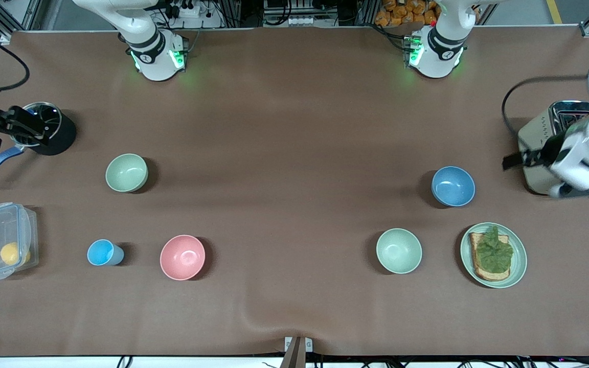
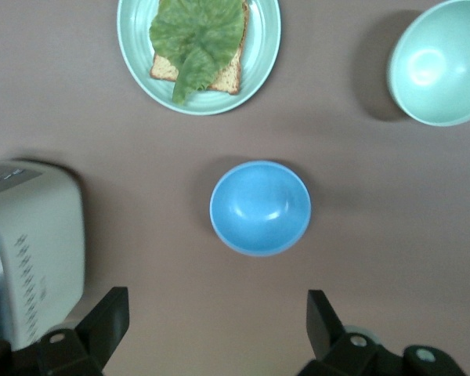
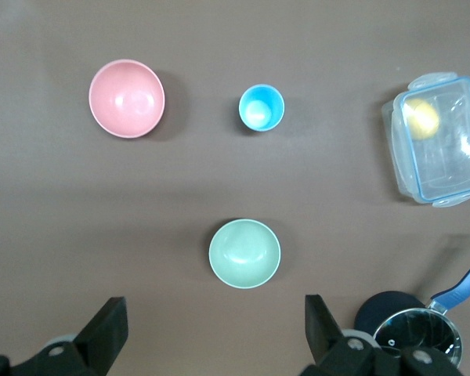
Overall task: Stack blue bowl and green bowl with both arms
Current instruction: 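Reach the right gripper to the green bowl while the left gripper reaches the blue bowl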
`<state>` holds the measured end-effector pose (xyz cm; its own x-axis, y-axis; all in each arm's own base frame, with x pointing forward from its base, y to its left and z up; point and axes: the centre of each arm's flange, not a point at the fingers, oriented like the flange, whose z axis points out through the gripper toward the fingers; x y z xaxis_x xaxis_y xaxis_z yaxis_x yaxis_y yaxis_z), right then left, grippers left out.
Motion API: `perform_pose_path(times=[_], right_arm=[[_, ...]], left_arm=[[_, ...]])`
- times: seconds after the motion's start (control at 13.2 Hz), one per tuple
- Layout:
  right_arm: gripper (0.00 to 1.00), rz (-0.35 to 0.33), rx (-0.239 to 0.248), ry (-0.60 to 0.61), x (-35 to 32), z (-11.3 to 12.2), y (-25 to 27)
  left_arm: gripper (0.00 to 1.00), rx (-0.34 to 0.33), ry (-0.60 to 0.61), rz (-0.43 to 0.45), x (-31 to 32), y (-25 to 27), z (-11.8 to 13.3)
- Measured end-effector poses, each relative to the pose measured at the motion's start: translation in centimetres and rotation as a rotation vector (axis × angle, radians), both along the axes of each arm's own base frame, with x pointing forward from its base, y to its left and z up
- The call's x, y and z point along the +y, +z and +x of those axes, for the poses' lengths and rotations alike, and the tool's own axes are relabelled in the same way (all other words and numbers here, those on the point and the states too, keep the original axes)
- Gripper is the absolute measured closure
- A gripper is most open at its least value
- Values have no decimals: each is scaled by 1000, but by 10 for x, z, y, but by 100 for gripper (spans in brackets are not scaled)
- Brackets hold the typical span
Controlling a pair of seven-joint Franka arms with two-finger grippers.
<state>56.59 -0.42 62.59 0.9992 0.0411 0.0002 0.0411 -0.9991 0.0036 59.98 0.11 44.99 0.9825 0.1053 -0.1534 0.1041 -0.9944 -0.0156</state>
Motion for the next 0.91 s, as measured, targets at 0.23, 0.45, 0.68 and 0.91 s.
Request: perform_pose_path(times=[0.23,0.45,0.68,0.91], right_arm=[[0,0,32,-16,-10,4,-35],[0,1,61,4,-15,5,-83],[0,2,34,25,-33,-2,-162],[0,9,79,14,-58,-26,-228]], left_arm=[[0,-37,11,-2,5,-97,-17],[0,0,28,-3,9,-156,-37],[0,21,30,-6,9,-188,-39],[0,23,24,1,11,-206,-39]])
